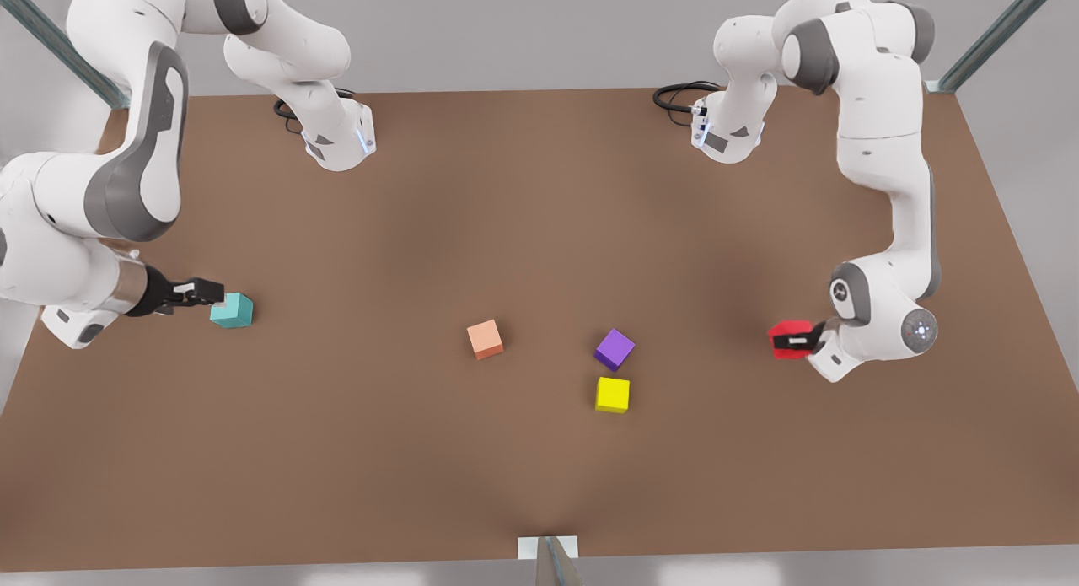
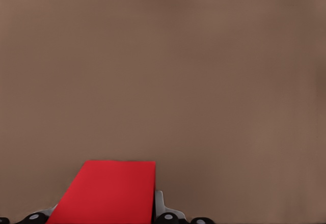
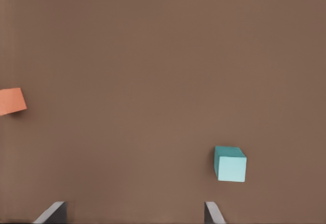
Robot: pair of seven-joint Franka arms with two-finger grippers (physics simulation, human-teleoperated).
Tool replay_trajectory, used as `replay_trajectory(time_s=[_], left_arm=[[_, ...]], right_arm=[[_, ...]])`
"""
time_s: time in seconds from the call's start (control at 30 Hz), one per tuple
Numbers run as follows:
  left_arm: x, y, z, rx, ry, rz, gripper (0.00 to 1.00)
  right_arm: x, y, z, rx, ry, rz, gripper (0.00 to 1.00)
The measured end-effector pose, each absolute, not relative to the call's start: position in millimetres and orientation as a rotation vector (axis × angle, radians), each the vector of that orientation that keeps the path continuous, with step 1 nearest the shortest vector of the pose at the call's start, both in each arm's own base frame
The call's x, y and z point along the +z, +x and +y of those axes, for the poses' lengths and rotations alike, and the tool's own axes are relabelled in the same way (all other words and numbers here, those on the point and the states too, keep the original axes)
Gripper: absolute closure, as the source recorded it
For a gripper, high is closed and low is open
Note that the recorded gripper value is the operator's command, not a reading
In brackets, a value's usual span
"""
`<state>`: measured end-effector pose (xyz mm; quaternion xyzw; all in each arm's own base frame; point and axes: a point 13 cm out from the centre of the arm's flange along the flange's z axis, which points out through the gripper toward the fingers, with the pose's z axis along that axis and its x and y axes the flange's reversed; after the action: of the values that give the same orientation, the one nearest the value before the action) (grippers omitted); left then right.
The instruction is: Pick up red wooden cube and pass to hand red wooden cube and place in blue wooden cube
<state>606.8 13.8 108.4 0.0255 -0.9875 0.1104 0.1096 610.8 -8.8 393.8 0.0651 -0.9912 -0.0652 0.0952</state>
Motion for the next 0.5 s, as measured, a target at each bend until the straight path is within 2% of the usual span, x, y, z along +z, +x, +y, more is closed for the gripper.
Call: replay_trajectory(time_s=[0.07,0.17,0.23,0.33,0.5], left_arm=[[129,615,-58,0.659,0.178,-2.805,0.32],[164,633,-242,1.102,0.008,-2.581,0.32],[195,640,-334,1.343,-0.084,-2.435,0.32],[236,616,-470,1.654,-0.127,-2.163,0.32],[253,643,-499,1.824,-0.018,-2.090,0.32]], right_arm=[[342,639,62,-0.440,0.332,-2.859,0.00],[268,655,161,-0.873,0.493,-2.684,0.00],[259,666,215,-1.109,0.633,-2.628,0.00],[262,684,253,-1.334,0.866,-2.634,0.00],[272,711,308,-1.761,1.224,-2.622,0.00]])
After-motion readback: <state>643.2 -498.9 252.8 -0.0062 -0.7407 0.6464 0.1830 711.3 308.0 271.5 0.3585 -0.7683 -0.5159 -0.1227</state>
